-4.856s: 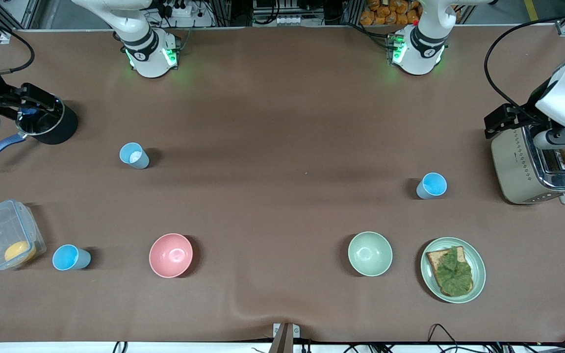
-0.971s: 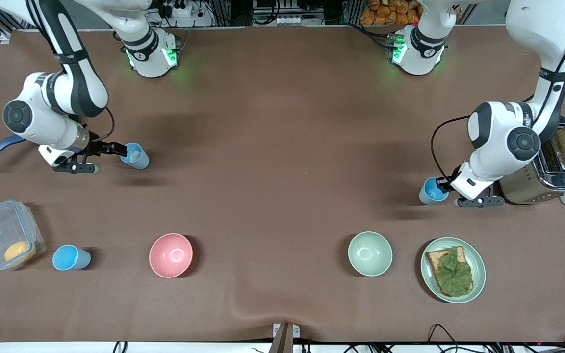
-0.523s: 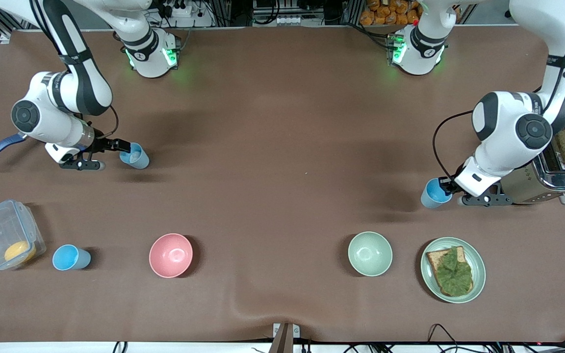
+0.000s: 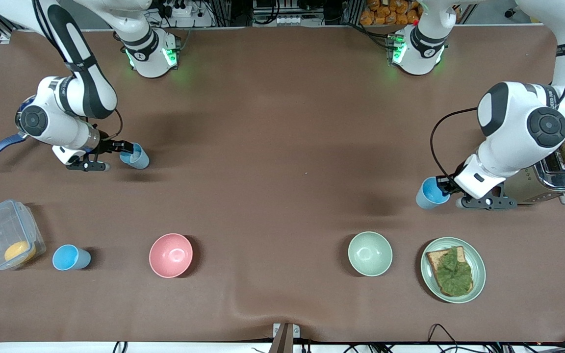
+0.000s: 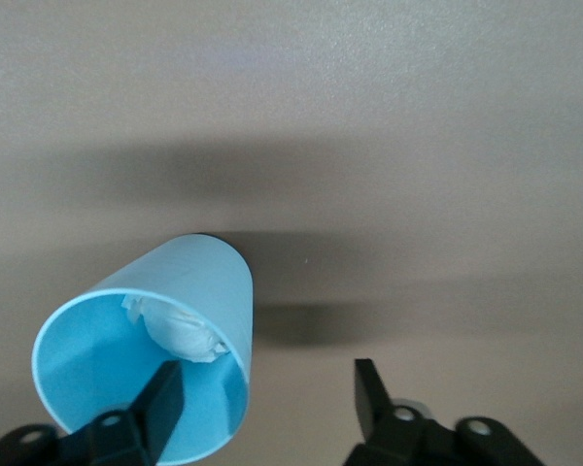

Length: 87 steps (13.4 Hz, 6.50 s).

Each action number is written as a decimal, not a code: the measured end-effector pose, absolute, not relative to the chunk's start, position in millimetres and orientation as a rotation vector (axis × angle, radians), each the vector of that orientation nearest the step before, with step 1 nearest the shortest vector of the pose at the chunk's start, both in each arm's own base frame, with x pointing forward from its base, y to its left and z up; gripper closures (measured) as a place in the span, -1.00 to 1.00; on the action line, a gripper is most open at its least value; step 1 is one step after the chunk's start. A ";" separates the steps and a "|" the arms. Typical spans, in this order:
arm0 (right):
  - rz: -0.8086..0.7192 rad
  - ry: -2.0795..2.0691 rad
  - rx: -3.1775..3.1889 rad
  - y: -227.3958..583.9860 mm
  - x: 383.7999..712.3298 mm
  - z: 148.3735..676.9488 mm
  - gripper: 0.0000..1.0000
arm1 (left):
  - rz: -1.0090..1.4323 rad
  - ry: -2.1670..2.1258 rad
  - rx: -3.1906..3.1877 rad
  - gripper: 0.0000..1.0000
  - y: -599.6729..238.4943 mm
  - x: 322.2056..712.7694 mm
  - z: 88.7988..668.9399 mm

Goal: Stack blue cups with both arms
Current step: 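Grasp the blue cup with the left gripper while the right gripper grasps another, then carry the blue cup with the right gripper toward the table middle, then lower the left gripper's cup into the right gripper's cup, then open the left gripper and lift it away from the stacked cups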

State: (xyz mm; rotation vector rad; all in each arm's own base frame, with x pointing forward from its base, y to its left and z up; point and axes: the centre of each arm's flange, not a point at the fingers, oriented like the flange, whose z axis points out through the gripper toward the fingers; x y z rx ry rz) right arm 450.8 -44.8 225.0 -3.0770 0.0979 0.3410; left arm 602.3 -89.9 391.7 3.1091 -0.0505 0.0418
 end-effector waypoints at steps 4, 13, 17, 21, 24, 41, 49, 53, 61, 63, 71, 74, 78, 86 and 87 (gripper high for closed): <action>0.344 0.105 -3.072 -44.7 450.7 224.1 0.42 | -0.034 -0.047 3.131 0.95 -91.1 588.5 457.5; 0.344 0.090 -3.024 -8.2 472.4 244.8 0.94 | 0.029 -0.057 3.099 0.95 -102.6 590.6 515.3; 0.380 0.111 -3.027 49.4 498.0 280.3 0.94 | 0.034 -0.055 3.091 0.95 -103.5 591.1 517.6; 0.402 0.182 -3.042 123.3 502.2 305.5 0.94 | 0.036 -0.086 3.089 0.95 -105.1 591.4 517.6; 0.390 0.264 -3.012 201.3 489.4 318.9 0.94 | 0.036 -0.113 3.088 0.95 -105.2 591.7 517.5; 0.241 0.896 -2.811 507.0 455.1 259.5 0.94 | 0.003 -0.110 3.088 0.95 -104.0 595.1 509.4; 0.248 0.939 -2.764 513.7 458.8 244.3 0.73 | -0.066 -0.037 3.028 0.95 -142.2 594.3 489.6; 0.270 0.943 -2.781 512.7 467.5 259.4 -0.14 | -0.107 0.011 3.028 0.95 -171.3 593.1 472.2; 0.368 0.689 -2.938 383.7 547.0 396.9 -1.00 | -0.139 0.152 3.031 0.95 -270.1 565.0 455.6; 0.336 0.584 -2.978 330.8 565.3 427.4 -1.00 | -0.133 0.228 3.022 0.95 -309.0 552.4 445.5; 0.251 0.315 -3.005 116.2 578.7 493.7 -1.00 | -0.199 0.418 3.006 0.95 -447.7 485.3 360.6; 0.215 0.299 -3.010 61.4 574.6 513.6 -1.00 | -0.229 0.437 3.018 0.95 -451.5 482.2 341.0; 0.145 0.352 -3.000 19.1 578.6 534.0 -1.00 | -0.227 0.423 3.047 0.95 -447.4 474.0 320.2; 0.058 0.241 -3.032 -12.9 583.2 577.2 -1.00 | -0.226 0.420 3.062 0.62 -443.1 469.3 300.8; 0.045 0.236 -3.033 -12.0 583.3 584.1 -1.00 | -0.190 0.400 3.074 0.37 -442.1 472.2 302.6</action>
